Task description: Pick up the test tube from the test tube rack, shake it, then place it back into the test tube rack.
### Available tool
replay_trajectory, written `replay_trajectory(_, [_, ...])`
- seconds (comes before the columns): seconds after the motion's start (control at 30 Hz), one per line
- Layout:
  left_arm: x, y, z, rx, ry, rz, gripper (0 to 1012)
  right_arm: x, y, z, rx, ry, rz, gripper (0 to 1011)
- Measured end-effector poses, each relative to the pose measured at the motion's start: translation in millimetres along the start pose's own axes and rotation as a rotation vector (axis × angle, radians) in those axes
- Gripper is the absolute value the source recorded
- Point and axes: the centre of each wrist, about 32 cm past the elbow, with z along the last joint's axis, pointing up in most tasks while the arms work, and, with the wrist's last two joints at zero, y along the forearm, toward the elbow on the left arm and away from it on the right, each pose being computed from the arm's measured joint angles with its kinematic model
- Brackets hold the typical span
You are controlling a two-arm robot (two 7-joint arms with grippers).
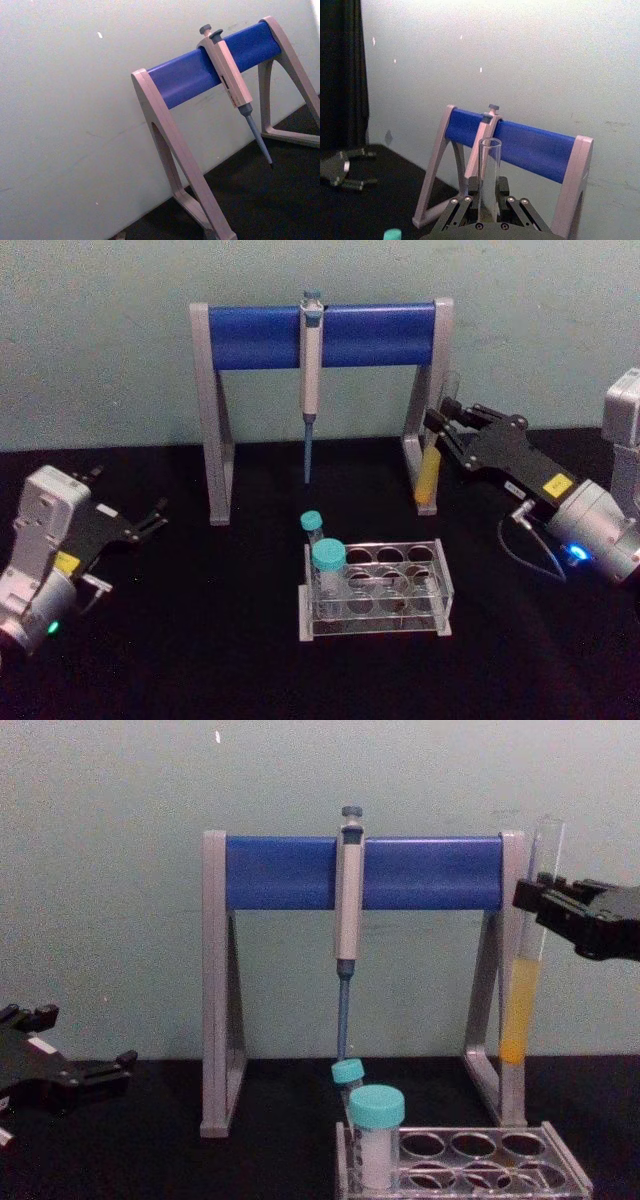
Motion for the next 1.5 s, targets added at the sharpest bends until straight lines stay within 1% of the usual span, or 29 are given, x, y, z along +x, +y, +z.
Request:
replay_trajectory(0.03, [0.0, 0.0, 0.0, 0.000, 0.000, 0.000, 1001, -0.3, 1.3, -1.3, 0.007, 0.012, -0.001, 229])
replay_trajectory(0.07, [0.0, 0.0, 0.0, 0.000, 0.000, 0.000, 1001, -0.9, 3.1, -4.4, 0.017, 0.038, 0.002, 229])
replay_trajectory(0.13, [0.0, 0.0, 0.0, 0.000, 0.000, 0.000, 1001, -1.5, 5.9, -7.4, 0.032, 0.072, 0.011, 229])
replay_trajectory(0.27, [0.0, 0.0, 0.0, 0.000, 0.000, 0.000, 1001, -2.4, 8.6, -10.5, 0.045, 0.110, 0.036, 228])
replay_trajectory(0.3, [0.0, 0.0, 0.0, 0.000, 0.000, 0.000, 1001, -2.4, 9.5, -11.7, 0.051, 0.130, 0.054, 229])
replay_trajectory(0.37, [0.0, 0.0, 0.0, 0.000, 0.000, 0.000, 1001, -2.3, 10.1, -12.5, 0.055, 0.150, 0.073, 229])
replay_trajectory(0.47, [0.0, 0.0, 0.0, 0.000, 0.000, 0.000, 1001, -1.5, 9.8, -12.6, 0.062, 0.191, 0.127, 228])
replay_trajectory(0.5, [0.0, 0.0, 0.0, 0.000, 0.000, 0.000, 1001, -1.5, 9.8, -12.6, 0.062, 0.191, 0.127, 229])
replay_trajectory(0.6, [0.0, 0.0, 0.0, 0.000, 0.000, 0.000, 1001, 1.7, 6.4, -9.7, 0.062, 0.222, 0.179, 229])
replay_trajectory(0.77, [0.0, 0.0, 0.0, 0.000, 0.000, 0.000, 1001, 7.0, -1.5, -4.7, 0.047, 0.241, 0.244, 229])
replay_trajectory(0.83, [0.0, 0.0, 0.0, 0.000, 0.000, 0.000, 1001, 9.0, -4.9, -2.6, 0.037, 0.240, 0.264, 229])
replay_trajectory(0.9, [0.0, 0.0, 0.0, 0.000, 0.000, 0.000, 1001, 13.6, -12.1, 2.7, 0.013, 0.224, 0.293, 229])
replay_trajectory(0.97, [0.0, 0.0, 0.0, 0.000, 0.000, 0.000, 1001, 15.9, -16.0, 5.6, -0.003, 0.212, 0.305, 229])
replay_trajectory(1.1, [0.0, 0.0, 0.0, 0.000, 0.000, 0.000, 1001, 21.3, -24.8, 13.1, -0.050, 0.164, 0.318, 229])
replay_trajectory(1.13, [0.0, 0.0, 0.0, 0.000, 0.000, 0.000, 1001, 23.3, -28.0, 15.3, -0.069, 0.144, 0.312, 229])
replay_trajectory(1.23, [0.0, 0.0, 0.0, 0.000, 0.000, 0.000, 1001, 26.1, -33.4, 18.6, -0.100, 0.109, 0.289, 229])
replay_trajectory(1.3, [0.0, 0.0, 0.0, 0.000, 0.000, 0.000, 1001, 26.8, -34.8, 19.9, -0.109, 0.094, 0.273, 229])
replay_trajectory(1.4, [0.0, 0.0, 0.0, 0.000, 0.000, 0.000, 1001, 26.7, -35.9, 22.0, -0.120, 0.057, 0.231, 229])
replay_trajectory(1.43, [0.0, 0.0, 0.0, 0.000, 0.000, 0.000, 1001, 25.8, -35.4, 22.1, -0.121, 0.037, 0.207, 229])
replay_trajectory(1.5, [0.0, 0.0, 0.0, 0.000, 0.000, 0.000, 1001, 23.9, -33.6, 21.8, -0.118, 0.019, 0.185, 229])
